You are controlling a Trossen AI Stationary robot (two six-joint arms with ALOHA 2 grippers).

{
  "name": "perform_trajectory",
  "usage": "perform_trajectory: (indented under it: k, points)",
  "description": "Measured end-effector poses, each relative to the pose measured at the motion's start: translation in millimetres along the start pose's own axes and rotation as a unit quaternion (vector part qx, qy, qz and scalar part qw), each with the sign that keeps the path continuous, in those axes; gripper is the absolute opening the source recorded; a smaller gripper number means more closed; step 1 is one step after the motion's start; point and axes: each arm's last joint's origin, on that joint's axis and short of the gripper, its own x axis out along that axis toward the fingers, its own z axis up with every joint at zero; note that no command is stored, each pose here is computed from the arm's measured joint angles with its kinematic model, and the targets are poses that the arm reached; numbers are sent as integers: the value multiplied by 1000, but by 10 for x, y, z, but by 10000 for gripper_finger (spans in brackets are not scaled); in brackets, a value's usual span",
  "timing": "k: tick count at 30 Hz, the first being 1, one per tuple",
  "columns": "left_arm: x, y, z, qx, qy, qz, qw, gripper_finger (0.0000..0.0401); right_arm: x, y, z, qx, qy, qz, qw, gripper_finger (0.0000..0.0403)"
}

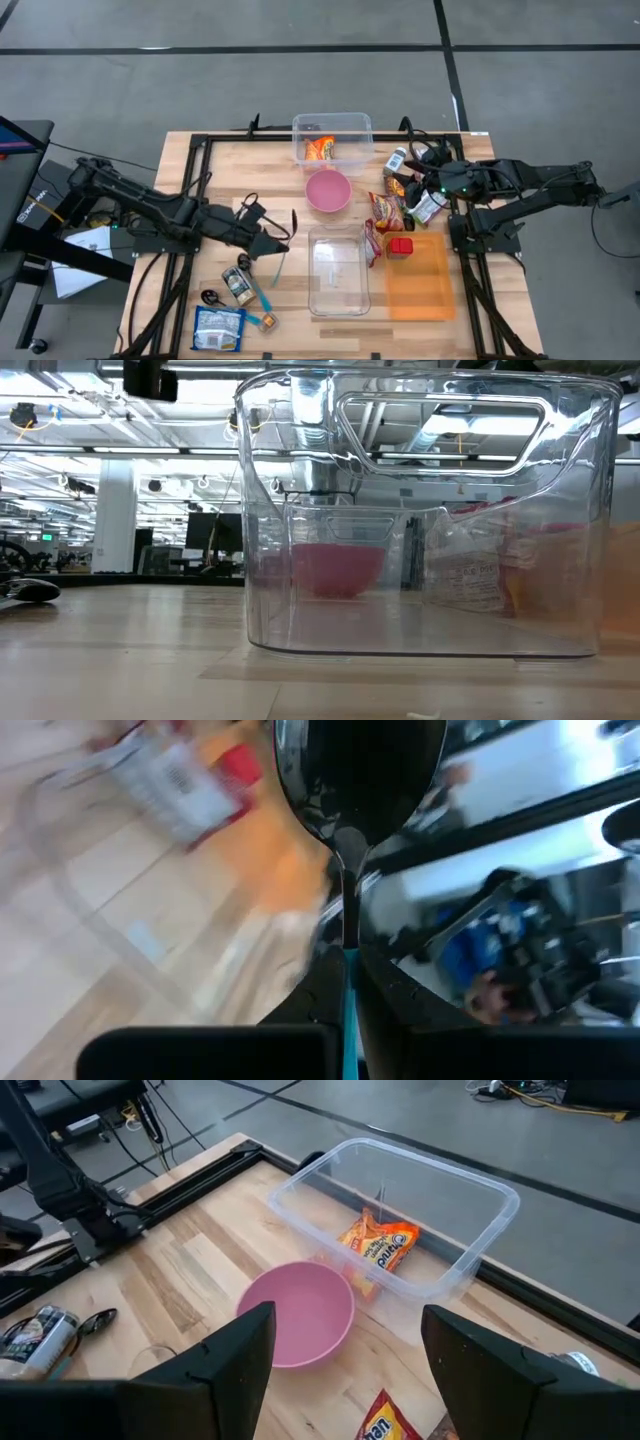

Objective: Pick & Place Food Item
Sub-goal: Put the blue spoon into the bottom transparent bin

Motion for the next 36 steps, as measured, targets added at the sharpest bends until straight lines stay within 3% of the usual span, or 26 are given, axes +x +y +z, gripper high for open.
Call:
perform_trajectory:
  k: [10,22,36]
  points:
    - [389,-58,-216,-44,-60,-45,996,5,-52,73,-67,-36,33,53,997,245]
    - [881,-269,-308,-54,-69,-33,996,5,-113,110,-103,-49,39,74,995,245]
    - [1256,-194,-182,-50,-71,49,995,5,-132,133,-109,-50,37,83,995,245]
